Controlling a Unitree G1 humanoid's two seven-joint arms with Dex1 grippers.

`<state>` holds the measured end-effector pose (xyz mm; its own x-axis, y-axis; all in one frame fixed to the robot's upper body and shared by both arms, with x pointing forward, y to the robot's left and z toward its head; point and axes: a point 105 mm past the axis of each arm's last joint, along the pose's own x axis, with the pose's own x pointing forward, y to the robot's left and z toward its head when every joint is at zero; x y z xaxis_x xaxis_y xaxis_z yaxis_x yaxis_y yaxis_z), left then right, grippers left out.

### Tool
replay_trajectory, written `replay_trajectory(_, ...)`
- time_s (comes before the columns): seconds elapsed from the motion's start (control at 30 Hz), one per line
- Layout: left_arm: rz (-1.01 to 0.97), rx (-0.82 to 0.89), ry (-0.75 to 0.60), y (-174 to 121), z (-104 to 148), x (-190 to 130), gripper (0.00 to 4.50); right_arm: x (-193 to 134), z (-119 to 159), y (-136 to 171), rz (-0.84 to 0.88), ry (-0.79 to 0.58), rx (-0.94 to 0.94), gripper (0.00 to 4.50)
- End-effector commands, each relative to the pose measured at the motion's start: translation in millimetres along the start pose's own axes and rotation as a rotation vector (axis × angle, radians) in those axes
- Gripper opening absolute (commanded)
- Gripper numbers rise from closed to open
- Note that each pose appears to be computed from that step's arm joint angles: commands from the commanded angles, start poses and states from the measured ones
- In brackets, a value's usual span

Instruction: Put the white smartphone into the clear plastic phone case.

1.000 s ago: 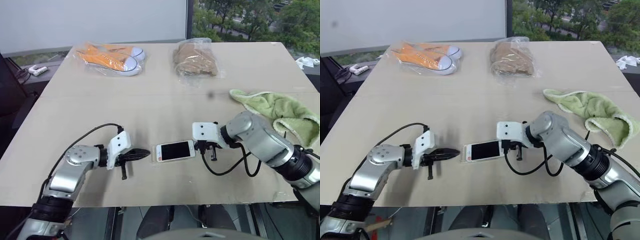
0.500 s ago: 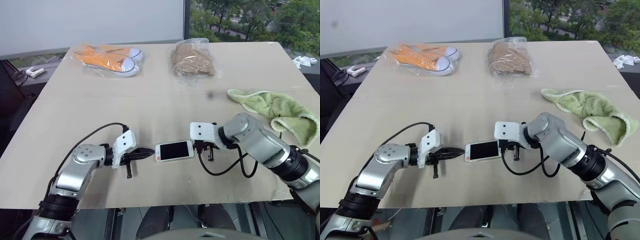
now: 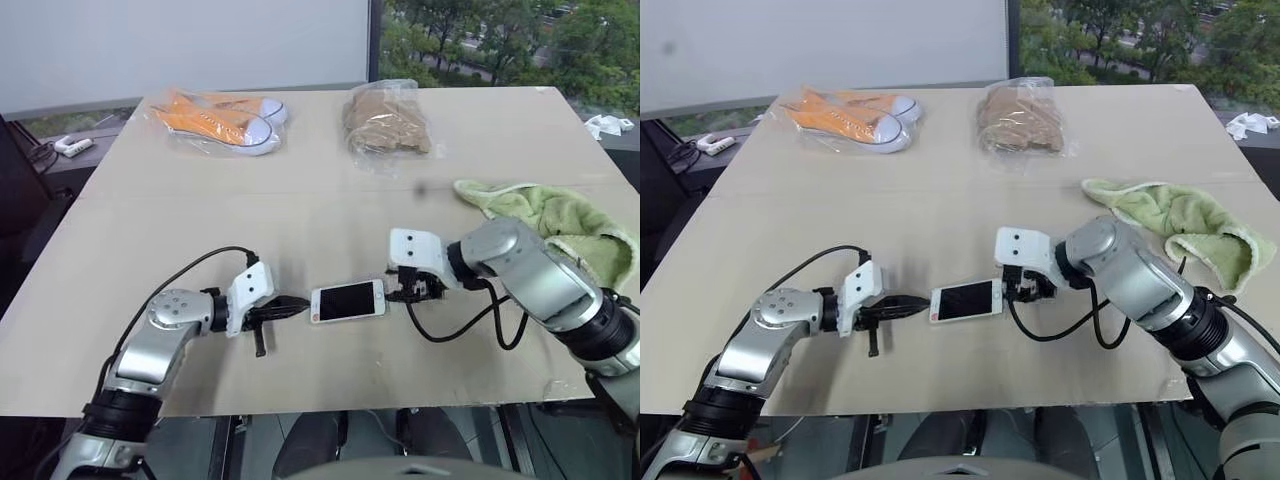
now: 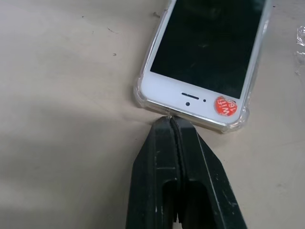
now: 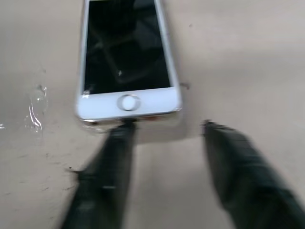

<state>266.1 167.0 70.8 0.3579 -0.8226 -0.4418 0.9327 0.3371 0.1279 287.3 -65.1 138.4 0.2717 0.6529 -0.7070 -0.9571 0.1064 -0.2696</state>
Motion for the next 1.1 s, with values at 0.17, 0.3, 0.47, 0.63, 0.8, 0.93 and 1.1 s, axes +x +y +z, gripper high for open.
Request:
replay_trajectory(0.17,0.021,-0.001,-0.038,4,16,-9,0.00,-28,-2,-8,-0.126,-0.123,0.070,4.08)
replay_trajectory(0.3,0.014,-0.003,-0.053,3,23,-10,0.00,-27,5,-2,-0.129,-0.294,0.127,3.57)
replay_trajectory(0.47,-0.004,-0.010,-0.092,0,35,-10,0.00,-26,10,24,-0.063,-0.500,0.158,1.27)
replay_trajectory(0.63,-0.030,-0.008,-0.103,-1,41,-8,0.00,0,-6,46,-0.020,-0.511,0.206,0.06)
replay_trajectory(0.8,-0.069,-0.028,-0.110,-9,39,3,0.00,13,-15,43,-0.059,-0.545,0.246,0.06)
replay_trajectory(0.93,-0.115,-0.045,-0.085,-18,27,18,0.00,21,-21,44,-0.057,-0.528,0.228,0.06)
replay_trajectory(1.1,-0.135,-0.008,-0.019,-21,11,27,0.00,25,-20,44,-0.053,-0.542,0.231,0.06)
